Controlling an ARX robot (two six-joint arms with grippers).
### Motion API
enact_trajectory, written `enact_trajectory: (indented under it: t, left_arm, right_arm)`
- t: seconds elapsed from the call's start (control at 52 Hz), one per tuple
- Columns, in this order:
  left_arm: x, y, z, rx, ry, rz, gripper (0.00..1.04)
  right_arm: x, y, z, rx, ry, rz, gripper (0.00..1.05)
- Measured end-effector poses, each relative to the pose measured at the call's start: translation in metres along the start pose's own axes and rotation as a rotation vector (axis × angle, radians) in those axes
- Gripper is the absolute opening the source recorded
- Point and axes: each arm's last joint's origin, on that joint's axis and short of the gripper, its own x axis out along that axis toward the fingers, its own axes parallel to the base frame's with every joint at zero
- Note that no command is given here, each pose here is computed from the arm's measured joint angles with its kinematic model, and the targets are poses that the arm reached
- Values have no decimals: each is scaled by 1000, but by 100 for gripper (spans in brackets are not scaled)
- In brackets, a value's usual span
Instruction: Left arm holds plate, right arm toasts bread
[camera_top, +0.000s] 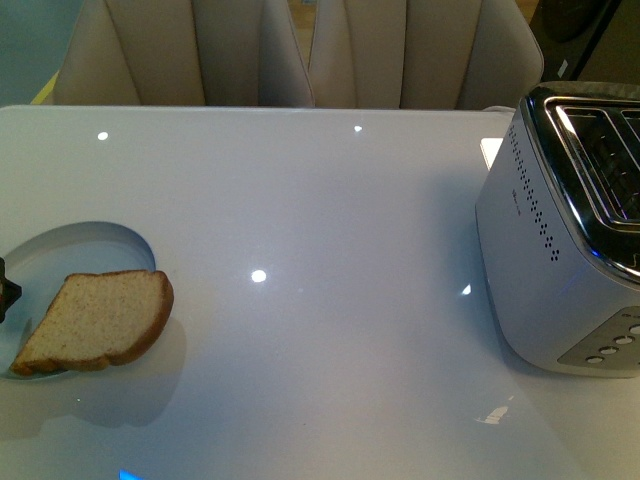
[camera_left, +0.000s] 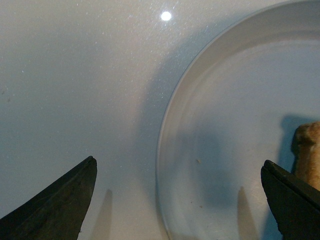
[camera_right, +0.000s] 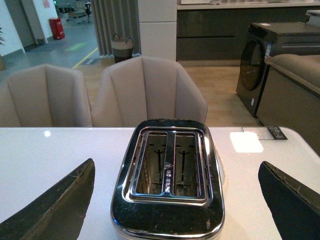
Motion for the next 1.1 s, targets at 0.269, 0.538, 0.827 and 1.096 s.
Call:
enact_trajectory:
  t: [0.269, 0.538, 0.827, 1.096]
  left_arm:
    - [8, -3, -12, 17, 59, 2, 98]
    - [13, -7, -14, -4, 95, 19, 67]
    - [14, -8, -13, -41, 129, 14, 25]
    - [10, 7, -11, -261, 126, -46, 4]
  right_arm:
    - [0, 0, 0, 0, 0, 0, 96]
    - [0, 0, 0, 0, 0, 0, 96]
    - [0, 0, 0, 0, 0, 0, 96]
    - [0, 0, 0, 0, 0, 0, 96]
